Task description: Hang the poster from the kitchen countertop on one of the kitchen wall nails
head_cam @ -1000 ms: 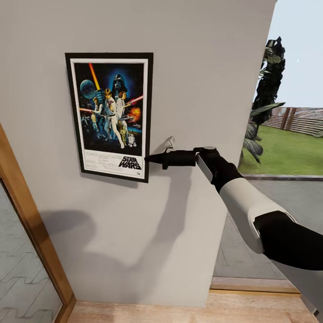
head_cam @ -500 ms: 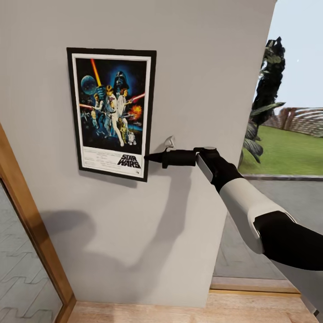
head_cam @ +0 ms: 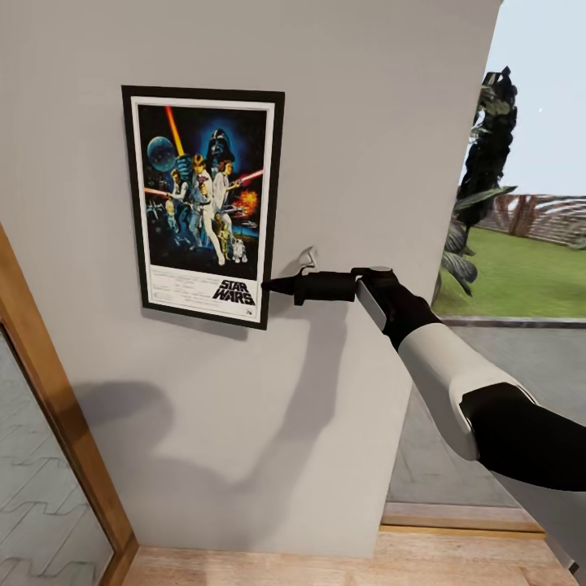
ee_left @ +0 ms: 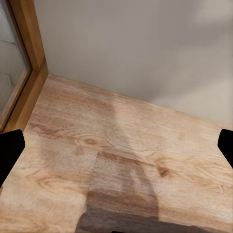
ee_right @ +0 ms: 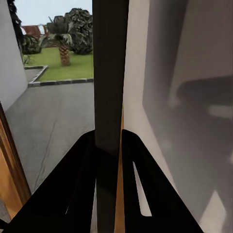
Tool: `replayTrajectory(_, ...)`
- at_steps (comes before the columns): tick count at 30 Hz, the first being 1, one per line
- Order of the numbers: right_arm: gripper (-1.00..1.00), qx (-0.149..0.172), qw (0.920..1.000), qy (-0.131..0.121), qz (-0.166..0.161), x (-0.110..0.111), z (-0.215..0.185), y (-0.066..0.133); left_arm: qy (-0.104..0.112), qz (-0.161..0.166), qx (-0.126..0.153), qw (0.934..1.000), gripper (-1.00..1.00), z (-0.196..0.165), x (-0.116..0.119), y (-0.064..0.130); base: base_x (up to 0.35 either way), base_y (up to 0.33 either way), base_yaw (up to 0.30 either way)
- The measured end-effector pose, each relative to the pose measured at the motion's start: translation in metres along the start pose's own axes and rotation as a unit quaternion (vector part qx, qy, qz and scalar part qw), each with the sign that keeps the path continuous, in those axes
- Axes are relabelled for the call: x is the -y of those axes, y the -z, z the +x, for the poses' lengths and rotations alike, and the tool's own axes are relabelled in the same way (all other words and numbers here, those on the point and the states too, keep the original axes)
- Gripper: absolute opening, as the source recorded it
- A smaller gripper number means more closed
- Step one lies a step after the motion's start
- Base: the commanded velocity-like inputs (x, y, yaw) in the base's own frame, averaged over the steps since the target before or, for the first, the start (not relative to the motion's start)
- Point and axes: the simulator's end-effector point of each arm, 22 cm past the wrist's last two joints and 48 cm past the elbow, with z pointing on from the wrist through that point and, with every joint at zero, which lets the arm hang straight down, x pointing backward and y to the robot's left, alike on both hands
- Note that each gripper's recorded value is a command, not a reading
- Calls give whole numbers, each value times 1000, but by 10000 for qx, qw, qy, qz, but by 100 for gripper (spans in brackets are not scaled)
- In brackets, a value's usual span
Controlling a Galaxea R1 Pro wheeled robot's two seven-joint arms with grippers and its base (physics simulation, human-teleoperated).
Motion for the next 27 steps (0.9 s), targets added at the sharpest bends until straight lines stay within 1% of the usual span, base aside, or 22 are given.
replayTrajectory(27,-100,3,10000,5,5,0,0,0,3,7,-4,10000,100,0,0,0,0,0,0)
